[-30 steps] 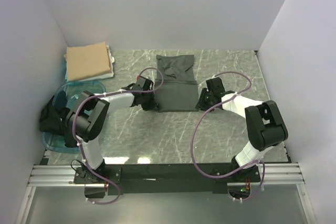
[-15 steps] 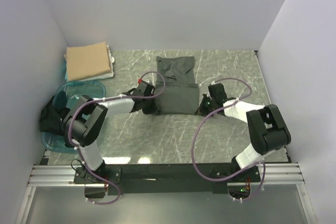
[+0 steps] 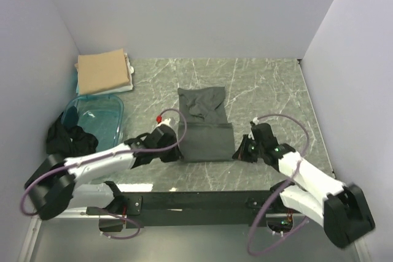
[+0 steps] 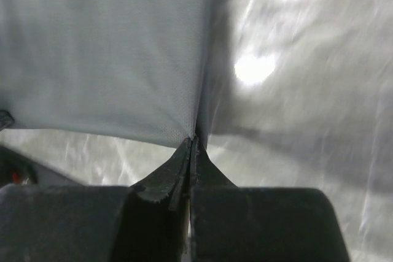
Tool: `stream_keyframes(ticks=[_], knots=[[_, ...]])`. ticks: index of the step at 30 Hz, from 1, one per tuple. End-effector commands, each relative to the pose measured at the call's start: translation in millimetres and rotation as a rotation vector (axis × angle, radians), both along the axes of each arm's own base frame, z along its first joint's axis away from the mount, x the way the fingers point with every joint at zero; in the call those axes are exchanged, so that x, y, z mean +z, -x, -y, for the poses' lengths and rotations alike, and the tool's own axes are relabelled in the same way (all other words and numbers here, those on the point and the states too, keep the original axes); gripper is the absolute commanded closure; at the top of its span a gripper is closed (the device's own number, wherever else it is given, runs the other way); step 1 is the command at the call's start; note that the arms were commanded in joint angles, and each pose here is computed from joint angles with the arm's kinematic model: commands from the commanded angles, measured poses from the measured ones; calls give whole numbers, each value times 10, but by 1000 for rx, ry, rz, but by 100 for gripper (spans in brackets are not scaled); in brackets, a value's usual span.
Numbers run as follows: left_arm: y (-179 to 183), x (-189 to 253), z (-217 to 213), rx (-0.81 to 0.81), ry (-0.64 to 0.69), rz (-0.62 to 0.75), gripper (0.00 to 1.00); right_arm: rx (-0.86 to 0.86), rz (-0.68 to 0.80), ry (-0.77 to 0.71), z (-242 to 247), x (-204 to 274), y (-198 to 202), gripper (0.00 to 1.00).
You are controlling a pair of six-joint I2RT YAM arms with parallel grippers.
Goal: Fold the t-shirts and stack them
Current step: Fold the tshirt
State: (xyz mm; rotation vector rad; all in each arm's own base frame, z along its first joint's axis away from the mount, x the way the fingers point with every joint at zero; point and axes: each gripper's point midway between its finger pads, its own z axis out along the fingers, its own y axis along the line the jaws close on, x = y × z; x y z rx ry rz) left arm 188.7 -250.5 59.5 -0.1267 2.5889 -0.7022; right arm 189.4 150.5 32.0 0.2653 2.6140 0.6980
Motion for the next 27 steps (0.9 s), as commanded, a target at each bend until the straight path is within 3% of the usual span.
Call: stream_keyframes(ticks=[1, 4, 10, 15, 18, 20, 27], knots=[[230, 151, 26, -1, 82, 4, 99, -5, 8, -24, -27, 148, 243, 100], [358, 307, 1, 4, 138, 22, 99, 6, 64, -67, -68, 337, 327, 100], [199, 628, -100, 94, 195, 143, 99, -11, 238, -81, -48, 750, 117, 100], [-243, 1002, -270, 307, 161, 301, 99, -51, 318, -8, -24, 1007, -262, 100], [-423, 1199, -252, 335, 133, 346, 99, -75, 345, -12, -39, 1212, -489, 100], [-567, 1286, -239, 356, 98, 353, 99, -92, 403, -47, -57, 1418, -659, 100], [-1073, 1386, -292, 404, 93, 332, 99, -55, 365, -57, -98, 1450, -972, 100]])
